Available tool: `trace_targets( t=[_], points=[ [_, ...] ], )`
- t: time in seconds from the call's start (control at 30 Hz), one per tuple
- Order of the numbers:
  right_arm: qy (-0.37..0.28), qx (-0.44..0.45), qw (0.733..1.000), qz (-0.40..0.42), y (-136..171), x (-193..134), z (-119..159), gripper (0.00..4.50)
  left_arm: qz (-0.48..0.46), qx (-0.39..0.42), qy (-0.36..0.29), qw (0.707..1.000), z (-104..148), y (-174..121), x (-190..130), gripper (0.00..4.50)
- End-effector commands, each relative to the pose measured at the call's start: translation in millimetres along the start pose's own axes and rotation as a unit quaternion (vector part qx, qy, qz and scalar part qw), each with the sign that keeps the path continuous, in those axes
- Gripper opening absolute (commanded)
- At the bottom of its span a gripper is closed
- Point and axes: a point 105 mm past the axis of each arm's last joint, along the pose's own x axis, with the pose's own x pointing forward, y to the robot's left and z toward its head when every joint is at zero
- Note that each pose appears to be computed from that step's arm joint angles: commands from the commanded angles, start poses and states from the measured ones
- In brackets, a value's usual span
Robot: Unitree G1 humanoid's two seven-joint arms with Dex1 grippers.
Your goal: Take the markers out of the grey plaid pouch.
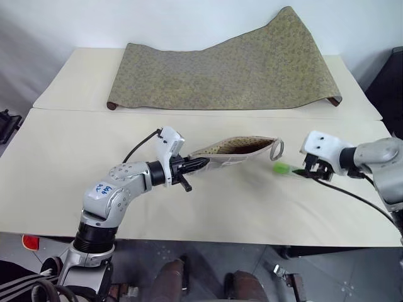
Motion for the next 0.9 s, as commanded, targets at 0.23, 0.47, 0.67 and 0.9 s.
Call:
trace_targets(
  t=[0.23,0.47,0.67,0.9],
  points=[
    [-0.258,-0.008,0.966,0.014,-4.1,-50.5,131.3,1.99,-0.014,0.012,-0.022,1.0,11.6,-7.4,0.8,0.0],
    [-0.288,-0.043,0.953,0.079,38.6,-33.6,156.3,0.04,-0.017,0.009,-0.025,1.0,13.7,-9.1,1.6,0.0],
    [-0.232,-0.111,0.965,0.057,46.1,-0.5,141.2,0.04,-0.024,0.006,-0.026,0.999,15.3,-12.3,3.1,0.0],
    [-0.179,-0.196,0.963,0.041,46.3,24.3,137.3,0.04,-0.063,-0.015,-0.027,0.998,16.6,-27.0,5.5,0.0]
  ],
)
